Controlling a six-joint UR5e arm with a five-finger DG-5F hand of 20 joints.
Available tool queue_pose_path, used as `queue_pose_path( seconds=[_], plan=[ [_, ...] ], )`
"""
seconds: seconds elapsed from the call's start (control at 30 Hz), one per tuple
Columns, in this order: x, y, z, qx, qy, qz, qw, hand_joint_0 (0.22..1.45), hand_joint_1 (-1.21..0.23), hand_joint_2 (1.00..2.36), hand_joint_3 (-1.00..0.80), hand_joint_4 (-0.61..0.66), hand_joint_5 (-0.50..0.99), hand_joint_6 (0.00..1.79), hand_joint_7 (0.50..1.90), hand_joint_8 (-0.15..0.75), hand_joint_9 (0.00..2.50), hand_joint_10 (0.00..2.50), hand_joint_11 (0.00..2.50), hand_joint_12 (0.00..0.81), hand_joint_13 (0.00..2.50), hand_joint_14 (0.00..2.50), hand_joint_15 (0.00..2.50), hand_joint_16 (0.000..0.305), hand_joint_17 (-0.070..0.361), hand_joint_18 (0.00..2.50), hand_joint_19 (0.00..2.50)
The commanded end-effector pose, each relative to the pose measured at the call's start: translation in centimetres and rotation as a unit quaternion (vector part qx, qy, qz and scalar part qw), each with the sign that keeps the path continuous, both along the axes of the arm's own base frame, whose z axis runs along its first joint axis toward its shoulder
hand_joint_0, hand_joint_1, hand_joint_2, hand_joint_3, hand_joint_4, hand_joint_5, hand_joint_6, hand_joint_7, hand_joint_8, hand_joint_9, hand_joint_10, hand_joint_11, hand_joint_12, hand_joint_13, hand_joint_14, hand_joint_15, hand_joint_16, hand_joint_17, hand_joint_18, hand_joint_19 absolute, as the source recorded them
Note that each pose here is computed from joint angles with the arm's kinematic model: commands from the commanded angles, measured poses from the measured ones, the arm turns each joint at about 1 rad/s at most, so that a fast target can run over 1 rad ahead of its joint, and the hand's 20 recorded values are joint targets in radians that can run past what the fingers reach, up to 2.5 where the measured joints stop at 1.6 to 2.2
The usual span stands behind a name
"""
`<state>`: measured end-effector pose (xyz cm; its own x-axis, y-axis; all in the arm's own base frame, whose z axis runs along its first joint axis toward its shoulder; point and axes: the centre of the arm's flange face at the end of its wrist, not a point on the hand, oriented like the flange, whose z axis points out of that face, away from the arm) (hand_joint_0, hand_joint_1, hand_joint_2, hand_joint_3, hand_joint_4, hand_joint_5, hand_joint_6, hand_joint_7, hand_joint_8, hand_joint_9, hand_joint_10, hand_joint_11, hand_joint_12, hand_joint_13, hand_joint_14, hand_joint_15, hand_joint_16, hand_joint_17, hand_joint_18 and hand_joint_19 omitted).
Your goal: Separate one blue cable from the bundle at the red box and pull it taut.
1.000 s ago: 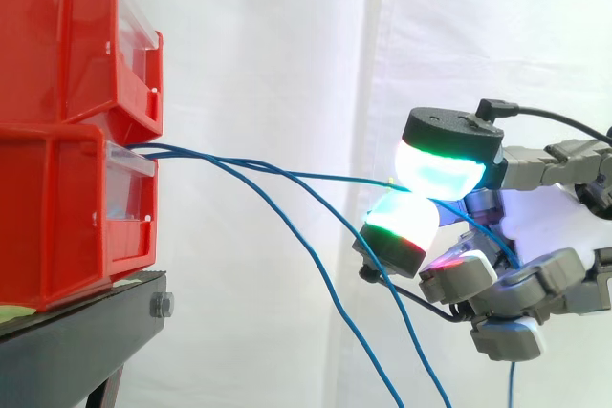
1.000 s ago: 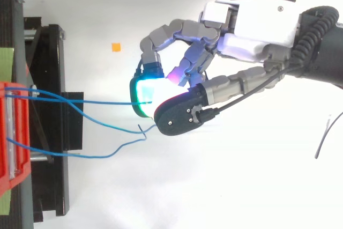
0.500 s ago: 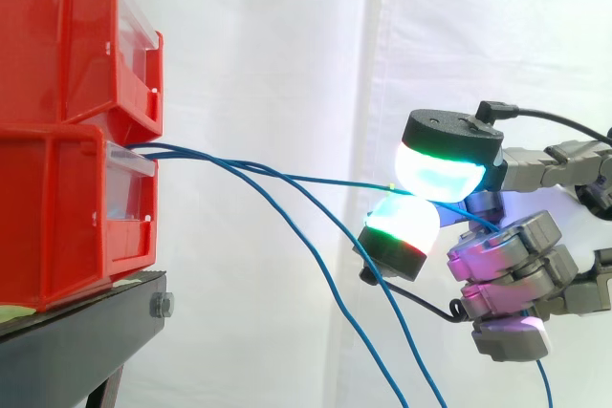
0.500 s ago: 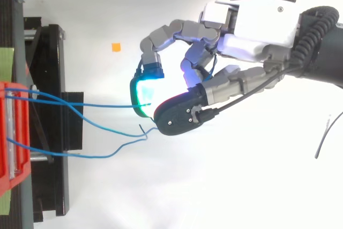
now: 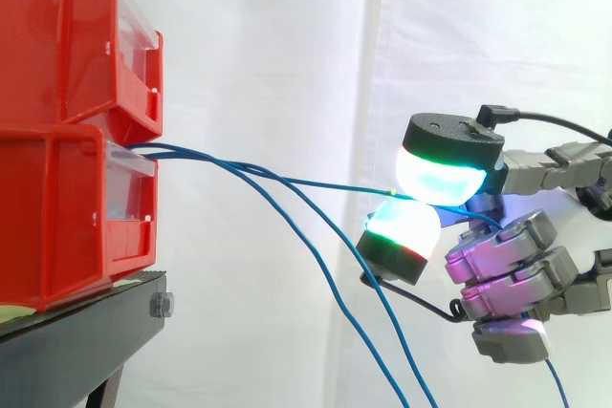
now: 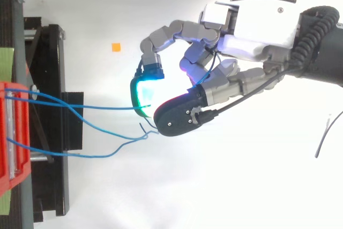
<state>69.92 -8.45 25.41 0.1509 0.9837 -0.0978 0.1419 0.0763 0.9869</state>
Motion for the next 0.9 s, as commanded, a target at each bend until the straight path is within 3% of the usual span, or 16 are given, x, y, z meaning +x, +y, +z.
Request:
queue_pose_path(
  seconds=[0.0,0.2,0.87],
  plan=[
    [0.03,0.00,0.07,0.000,-0.001,0.000,1.0000,0.60,-0.72,1.02,-0.05,-0.07,-0.11,0.87,1.23,0.308,0.94,2.06,1.52,0.374,0.87,1.95,1.34,0.048,0.109,1.13,1.15],
    [-0.01,0.00,0.00,0.000,0.000,0.000,1.0000,0.60,-0.72,1.02,-0.05,-0.07,-0.11,0.87,1.22,0.315,0.91,2.17,1.50,0.382,0.85,1.99,1.36,0.049,0.110,1.13,1.14],
    [-0.01,0.00,0.00,-0.001,0.000,0.000,1.0000,0.61,-0.72,1.02,-0.06,-0.07,-0.11,0.87,1.22,0.316,0.89,2.21,1.49,0.375,0.84,2.01,1.32,0.049,0.110,1.10,1.11]
  ],
)
